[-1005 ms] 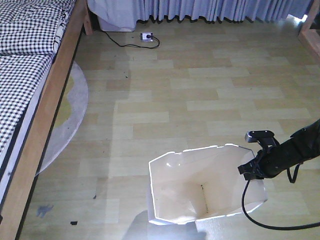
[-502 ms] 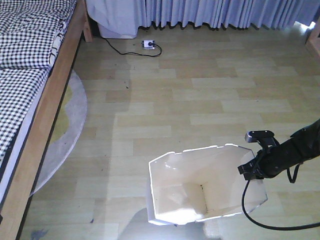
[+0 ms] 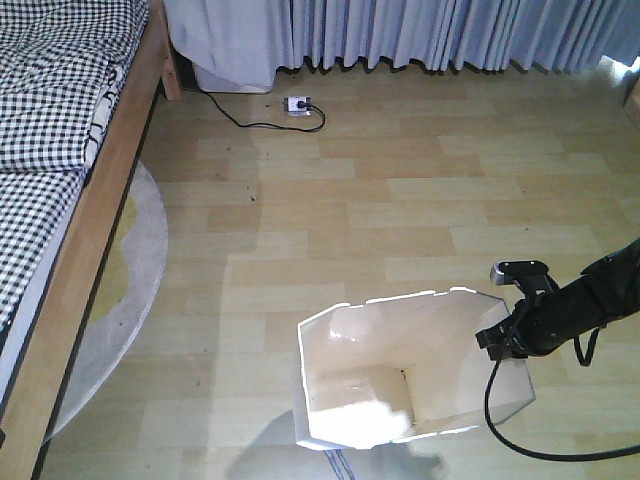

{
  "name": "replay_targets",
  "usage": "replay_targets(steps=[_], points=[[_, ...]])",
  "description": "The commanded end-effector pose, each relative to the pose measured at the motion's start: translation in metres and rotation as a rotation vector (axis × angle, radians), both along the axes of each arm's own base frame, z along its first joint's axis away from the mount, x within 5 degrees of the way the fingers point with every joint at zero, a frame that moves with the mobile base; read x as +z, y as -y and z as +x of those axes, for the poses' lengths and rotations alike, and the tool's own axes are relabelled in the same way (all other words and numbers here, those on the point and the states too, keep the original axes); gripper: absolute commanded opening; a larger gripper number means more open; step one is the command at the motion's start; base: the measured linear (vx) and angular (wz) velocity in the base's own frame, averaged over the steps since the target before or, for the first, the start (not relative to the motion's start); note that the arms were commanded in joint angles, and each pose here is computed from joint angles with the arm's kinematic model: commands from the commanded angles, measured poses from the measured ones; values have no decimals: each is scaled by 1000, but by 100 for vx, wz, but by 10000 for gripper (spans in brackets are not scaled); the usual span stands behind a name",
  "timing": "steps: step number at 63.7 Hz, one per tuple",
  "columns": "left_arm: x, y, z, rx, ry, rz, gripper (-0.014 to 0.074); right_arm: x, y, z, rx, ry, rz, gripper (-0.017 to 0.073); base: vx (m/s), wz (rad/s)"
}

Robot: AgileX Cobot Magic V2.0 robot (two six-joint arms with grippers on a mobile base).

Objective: Move trash bin to bedside with robot
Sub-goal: 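Carry the bin in the right gripper while driving along the bed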

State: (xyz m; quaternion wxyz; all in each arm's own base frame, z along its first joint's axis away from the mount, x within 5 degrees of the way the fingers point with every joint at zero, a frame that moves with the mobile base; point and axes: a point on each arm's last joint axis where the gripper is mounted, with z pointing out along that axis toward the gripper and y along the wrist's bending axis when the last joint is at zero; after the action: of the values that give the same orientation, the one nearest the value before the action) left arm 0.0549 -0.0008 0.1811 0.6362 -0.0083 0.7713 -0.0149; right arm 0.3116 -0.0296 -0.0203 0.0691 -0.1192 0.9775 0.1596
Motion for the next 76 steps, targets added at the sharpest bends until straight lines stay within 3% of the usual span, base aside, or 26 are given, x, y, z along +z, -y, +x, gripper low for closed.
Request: replay_targets(steps=[1, 76], points=[[1, 0, 1, -4, 65, -8, -6, 30, -9, 9, -5, 36, 136, -6, 26, -1], [1, 0, 1, -4, 65, -8, -6, 30, -10, 9, -4, 35, 140, -6, 26, 2]])
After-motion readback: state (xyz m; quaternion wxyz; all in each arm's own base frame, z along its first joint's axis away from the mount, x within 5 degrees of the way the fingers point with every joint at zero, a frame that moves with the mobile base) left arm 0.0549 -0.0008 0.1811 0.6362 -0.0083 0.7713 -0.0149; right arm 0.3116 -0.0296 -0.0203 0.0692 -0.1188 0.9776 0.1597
